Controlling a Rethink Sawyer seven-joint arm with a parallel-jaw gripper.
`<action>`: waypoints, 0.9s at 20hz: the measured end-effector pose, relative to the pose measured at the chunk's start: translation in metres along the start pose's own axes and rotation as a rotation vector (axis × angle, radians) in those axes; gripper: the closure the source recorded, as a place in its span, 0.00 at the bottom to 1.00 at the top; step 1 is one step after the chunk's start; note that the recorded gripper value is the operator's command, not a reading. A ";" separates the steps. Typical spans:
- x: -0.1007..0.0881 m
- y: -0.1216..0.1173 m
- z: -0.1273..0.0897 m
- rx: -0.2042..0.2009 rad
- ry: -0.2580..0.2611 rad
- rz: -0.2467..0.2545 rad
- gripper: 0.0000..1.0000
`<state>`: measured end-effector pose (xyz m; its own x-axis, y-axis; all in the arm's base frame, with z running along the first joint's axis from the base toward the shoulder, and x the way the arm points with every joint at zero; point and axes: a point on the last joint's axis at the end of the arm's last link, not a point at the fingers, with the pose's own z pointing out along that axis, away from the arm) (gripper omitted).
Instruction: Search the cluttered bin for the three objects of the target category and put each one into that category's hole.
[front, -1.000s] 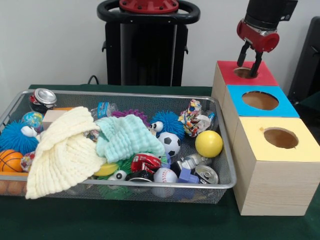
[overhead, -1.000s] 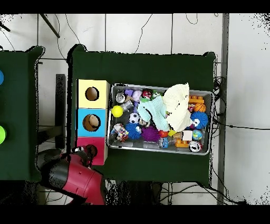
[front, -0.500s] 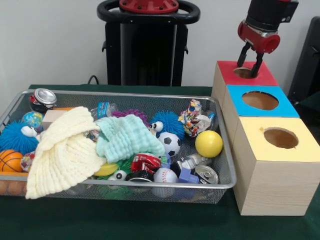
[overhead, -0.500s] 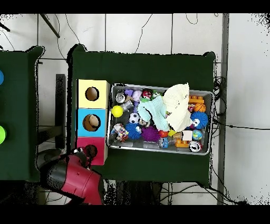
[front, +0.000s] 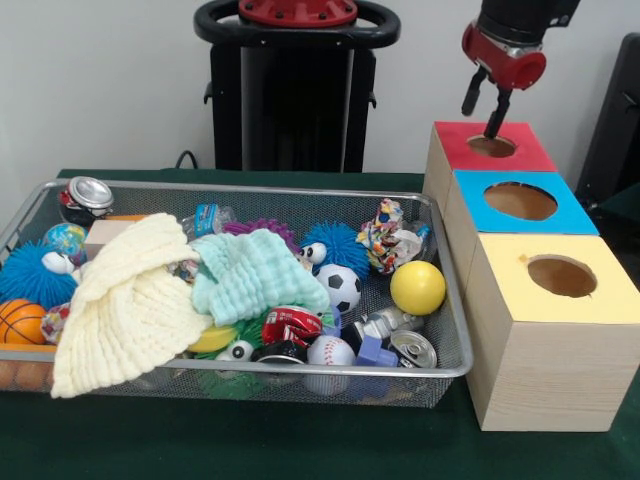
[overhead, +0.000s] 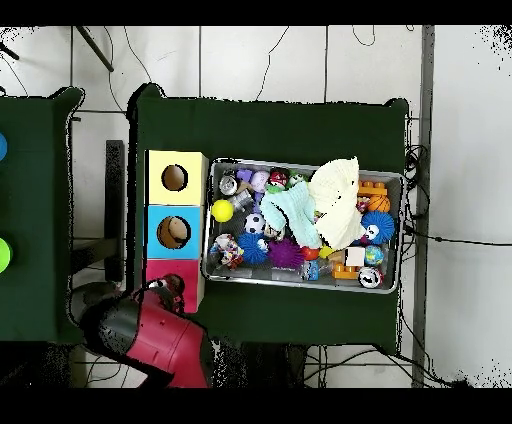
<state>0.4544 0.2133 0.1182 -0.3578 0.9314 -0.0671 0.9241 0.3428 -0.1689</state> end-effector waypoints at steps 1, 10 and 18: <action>-0.005 0.000 -0.004 0.009 0.011 0.004 0.00; -0.071 0.023 -0.066 0.030 0.098 0.039 0.00; -0.175 0.051 -0.083 -0.044 0.090 0.134 0.00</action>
<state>0.5749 0.0781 0.2028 -0.2197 0.9756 0.0028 0.9683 0.2184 -0.1209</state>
